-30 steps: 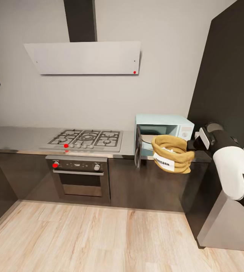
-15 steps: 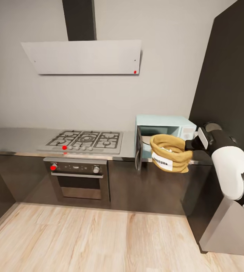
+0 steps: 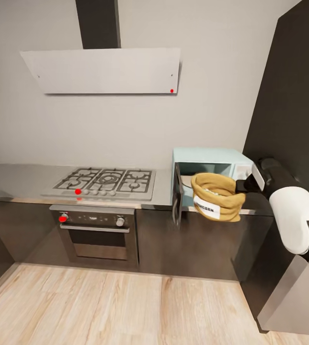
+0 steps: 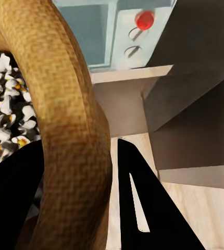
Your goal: In the kitchen, take the popcorn bag from the countertop, put it into the microwave, and heat it until the popcorn is cooked so the cooked popcorn ends up inside the bag.
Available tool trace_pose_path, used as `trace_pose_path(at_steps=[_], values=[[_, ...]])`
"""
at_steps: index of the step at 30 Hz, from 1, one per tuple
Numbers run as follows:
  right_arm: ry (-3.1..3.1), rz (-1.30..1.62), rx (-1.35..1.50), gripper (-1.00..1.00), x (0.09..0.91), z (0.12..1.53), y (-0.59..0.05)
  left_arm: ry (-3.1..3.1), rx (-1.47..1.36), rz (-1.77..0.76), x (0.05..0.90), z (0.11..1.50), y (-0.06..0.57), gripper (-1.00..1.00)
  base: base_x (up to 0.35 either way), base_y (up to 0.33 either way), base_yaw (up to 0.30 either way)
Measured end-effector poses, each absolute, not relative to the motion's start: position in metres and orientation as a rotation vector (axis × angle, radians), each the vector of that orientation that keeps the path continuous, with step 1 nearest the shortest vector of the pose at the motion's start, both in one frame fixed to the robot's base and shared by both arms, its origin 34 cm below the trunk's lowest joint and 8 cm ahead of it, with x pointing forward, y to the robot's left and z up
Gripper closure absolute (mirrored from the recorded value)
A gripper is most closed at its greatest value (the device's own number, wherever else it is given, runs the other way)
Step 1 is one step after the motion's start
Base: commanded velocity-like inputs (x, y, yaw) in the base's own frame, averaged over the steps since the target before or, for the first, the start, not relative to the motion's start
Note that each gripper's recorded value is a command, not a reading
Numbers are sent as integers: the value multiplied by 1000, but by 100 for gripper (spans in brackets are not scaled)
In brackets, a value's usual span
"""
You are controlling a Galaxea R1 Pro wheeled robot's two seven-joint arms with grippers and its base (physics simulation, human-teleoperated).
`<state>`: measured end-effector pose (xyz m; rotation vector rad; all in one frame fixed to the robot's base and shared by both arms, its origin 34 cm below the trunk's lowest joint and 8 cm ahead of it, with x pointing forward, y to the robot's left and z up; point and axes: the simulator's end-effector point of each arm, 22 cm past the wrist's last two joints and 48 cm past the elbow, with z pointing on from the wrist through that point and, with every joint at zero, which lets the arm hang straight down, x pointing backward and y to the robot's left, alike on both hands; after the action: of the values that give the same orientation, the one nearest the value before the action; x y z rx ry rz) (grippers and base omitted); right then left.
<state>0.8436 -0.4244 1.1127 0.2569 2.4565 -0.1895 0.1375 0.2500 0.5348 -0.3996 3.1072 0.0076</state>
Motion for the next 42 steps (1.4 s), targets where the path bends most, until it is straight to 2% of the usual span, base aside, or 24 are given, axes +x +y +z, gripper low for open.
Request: trace_pose_path(at_steps=[9,21,42], values=[[2505,-87,313,100,837,1088,-416,3107,-400,9,137,535,250,-100,0,0,0],[2502,-93,322,100,836,1090,-420,3107,-401,9,137,535,250,-100,2,0,0],[2490,-95,327,100,837,1094,-423,3107,-397,7,137,535,250,-100,280,0,0]])
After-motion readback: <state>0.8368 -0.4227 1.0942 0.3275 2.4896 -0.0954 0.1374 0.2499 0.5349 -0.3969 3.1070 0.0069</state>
